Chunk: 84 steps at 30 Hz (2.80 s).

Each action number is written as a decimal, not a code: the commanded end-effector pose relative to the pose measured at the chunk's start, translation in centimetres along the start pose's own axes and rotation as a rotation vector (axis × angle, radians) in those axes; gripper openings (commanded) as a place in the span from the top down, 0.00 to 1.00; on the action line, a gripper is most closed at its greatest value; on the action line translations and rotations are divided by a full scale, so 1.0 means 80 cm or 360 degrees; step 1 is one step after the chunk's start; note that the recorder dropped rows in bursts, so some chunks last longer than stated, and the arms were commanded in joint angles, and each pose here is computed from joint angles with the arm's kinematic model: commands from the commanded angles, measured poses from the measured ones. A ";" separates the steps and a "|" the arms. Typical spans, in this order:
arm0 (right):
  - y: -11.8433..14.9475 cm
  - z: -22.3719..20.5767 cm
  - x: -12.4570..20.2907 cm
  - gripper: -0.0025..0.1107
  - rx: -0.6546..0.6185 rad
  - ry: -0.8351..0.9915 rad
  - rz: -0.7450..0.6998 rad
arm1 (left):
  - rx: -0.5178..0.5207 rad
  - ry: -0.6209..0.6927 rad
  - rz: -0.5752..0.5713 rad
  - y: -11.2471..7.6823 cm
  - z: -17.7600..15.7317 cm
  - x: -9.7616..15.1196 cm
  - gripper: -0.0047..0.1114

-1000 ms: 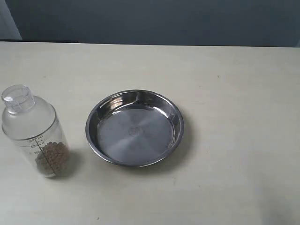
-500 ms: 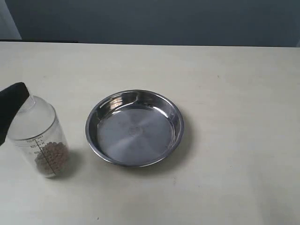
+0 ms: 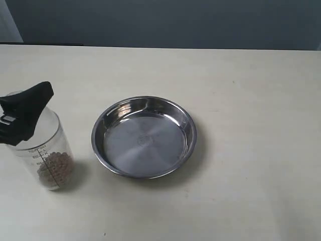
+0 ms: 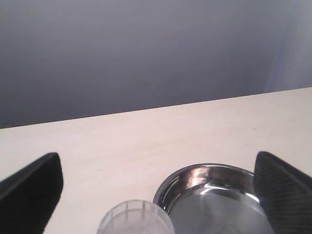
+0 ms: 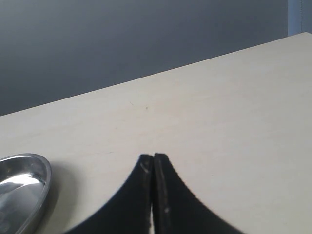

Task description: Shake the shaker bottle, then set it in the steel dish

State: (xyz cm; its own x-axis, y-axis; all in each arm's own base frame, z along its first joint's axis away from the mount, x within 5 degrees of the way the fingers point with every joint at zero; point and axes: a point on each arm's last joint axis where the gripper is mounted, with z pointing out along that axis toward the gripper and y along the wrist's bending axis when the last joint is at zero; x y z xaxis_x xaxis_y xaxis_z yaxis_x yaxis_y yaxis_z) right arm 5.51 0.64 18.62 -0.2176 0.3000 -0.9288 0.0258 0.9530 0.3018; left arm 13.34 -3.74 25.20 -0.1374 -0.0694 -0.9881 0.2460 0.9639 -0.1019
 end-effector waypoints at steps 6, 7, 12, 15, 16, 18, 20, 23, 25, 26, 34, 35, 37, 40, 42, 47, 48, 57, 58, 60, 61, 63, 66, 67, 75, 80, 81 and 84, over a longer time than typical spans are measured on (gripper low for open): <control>0.000 0.000 -0.001 0.98 0.0005 -0.0025 -0.0006 | -0.0063 0.0083 -0.0023 0.005 0.023 0.014 0.05; 0.000 0.000 -0.001 0.98 0.0005 -0.0025 -0.0006 | -0.0092 0.0101 -0.0039 0.009 0.022 0.015 0.05; 0.000 0.000 -0.001 0.98 0.0005 -0.0025 -0.0006 | -0.0173 0.0184 -0.0113 0.018 0.020 0.028 0.05; 0.000 0.000 -0.001 0.98 0.0005 -0.0025 -0.0006 | -0.0162 0.0195 -0.0147 0.017 0.022 0.029 0.05; 0.000 0.000 -0.001 0.98 0.0005 -0.0025 -0.0006 | -0.0162 0.0198 -0.0160 0.017 0.021 0.029 0.05; 0.000 0.000 -0.001 0.98 0.0005 -0.0025 -0.0006 | -0.0154 0.0218 -0.0186 0.016 0.022 0.031 0.05; 0.000 0.000 -0.001 0.98 0.0005 -0.0025 -0.0006 | -0.0123 0.0239 -0.0188 0.012 0.024 0.034 0.06; 0.000 0.000 -0.001 0.98 0.0005 -0.0025 -0.0006 | -0.0093 0.0269 -0.0174 0.008 0.027 0.037 0.06; 0.000 0.000 -0.001 0.98 0.0005 -0.0025 -0.0006 | -0.0094 0.0289 -0.0174 0.008 0.028 0.039 0.06; 0.000 0.000 -0.001 0.98 0.0005 -0.0025 -0.0006 | -0.0095 0.0296 -0.0174 0.008 0.028 0.039 0.06; 0.000 0.000 -0.001 0.98 0.0005 -0.0025 -0.0006 | -0.0137 0.0390 -0.0264 0.010 0.024 0.052 0.06; 0.000 0.000 -0.001 0.98 0.0005 -0.0025 -0.0006 | -0.0133 0.0341 -0.0213 0.011 0.024 0.049 0.06; 0.000 0.000 -0.001 0.98 0.0005 -0.0025 -0.0006 | -0.0131 0.0219 -0.0199 0.011 0.024 0.036 0.06; 0.000 0.000 -0.001 0.98 0.0005 -0.0025 -0.0006 | -0.0114 0.0126 -0.0155 0.009 0.021 0.021 0.06; 0.000 0.000 -0.001 0.98 0.0005 -0.0025 -0.0006 | -0.0101 0.0008 -0.0096 0.008 0.013 0.003 0.06; 0.000 0.000 -0.001 0.98 0.0005 -0.0025 -0.0006 | -0.0119 -0.0363 0.0061 0.006 -0.014 -0.064 0.06; 0.000 0.000 -0.001 0.98 0.0005 -0.0025 -0.0006 | -0.0189 -0.0454 0.0132 0.009 -0.025 -0.093 0.06; 0.000 0.000 -0.001 0.98 0.0005 -0.0025 -0.0006 | -0.0282 0.0030 0.0127 0.016 -0.067 -0.065 0.58; 0.000 0.000 -0.001 0.98 0.0005 -0.0025 -0.0006 | -0.0344 0.0024 0.0043 0.021 -0.069 -0.056 0.61; 0.000 0.000 -0.001 0.98 0.0005 -0.0025 -0.0006 | -0.0442 -0.0113 -0.0217 0.030 -0.070 -0.041 0.64; 0.000 0.000 -0.001 0.98 0.0005 -0.0025 -0.0006 | -0.0489 -0.0242 -0.0272 0.035 -0.072 -0.037 0.64; 0.000 0.000 -0.001 0.98 0.0005 -0.0025 -0.0006 | -0.0562 -0.0414 -0.0283 0.042 -0.074 -0.031 0.63; 0.000 0.000 -0.001 0.98 0.0005 -0.0025 -0.0006 | -0.0631 -0.0332 -0.0321 0.050 -0.068 -0.004 0.64; 0.000 0.000 -0.001 0.98 0.0005 -0.0025 -0.0006 | -0.0646 -0.0298 -0.0302 0.052 -0.066 0.003 0.64; 0.000 0.000 -0.001 0.98 0.0005 -0.0025 -0.0006 | -0.0764 -0.0077 -0.0317 0.066 -0.047 0.024 0.64; 0.000 0.000 -0.001 0.98 0.0005 -0.0025 -0.0006 | -0.0648 0.0002 -0.0132 0.061 -0.025 -0.002 0.64; 0.000 0.000 -0.001 0.98 0.0005 -0.0025 -0.0006 | -0.0586 -0.0041 -0.0036 0.056 -0.021 -0.021 0.64; 0.000 0.000 -0.001 0.98 0.0005 -0.0025 -0.0006 | -0.0427 -0.0128 0.0185 0.039 -0.012 -0.079 0.64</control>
State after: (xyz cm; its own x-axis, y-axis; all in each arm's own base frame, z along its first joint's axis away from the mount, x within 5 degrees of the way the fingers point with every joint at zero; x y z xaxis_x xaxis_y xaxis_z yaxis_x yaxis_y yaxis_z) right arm 5.51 0.64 18.62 -0.2176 0.3000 -0.9288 0.0258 0.9530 0.3018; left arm 13.27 0.77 27.92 -0.1003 -0.0766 -0.9920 -0.0845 0.9941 -0.0682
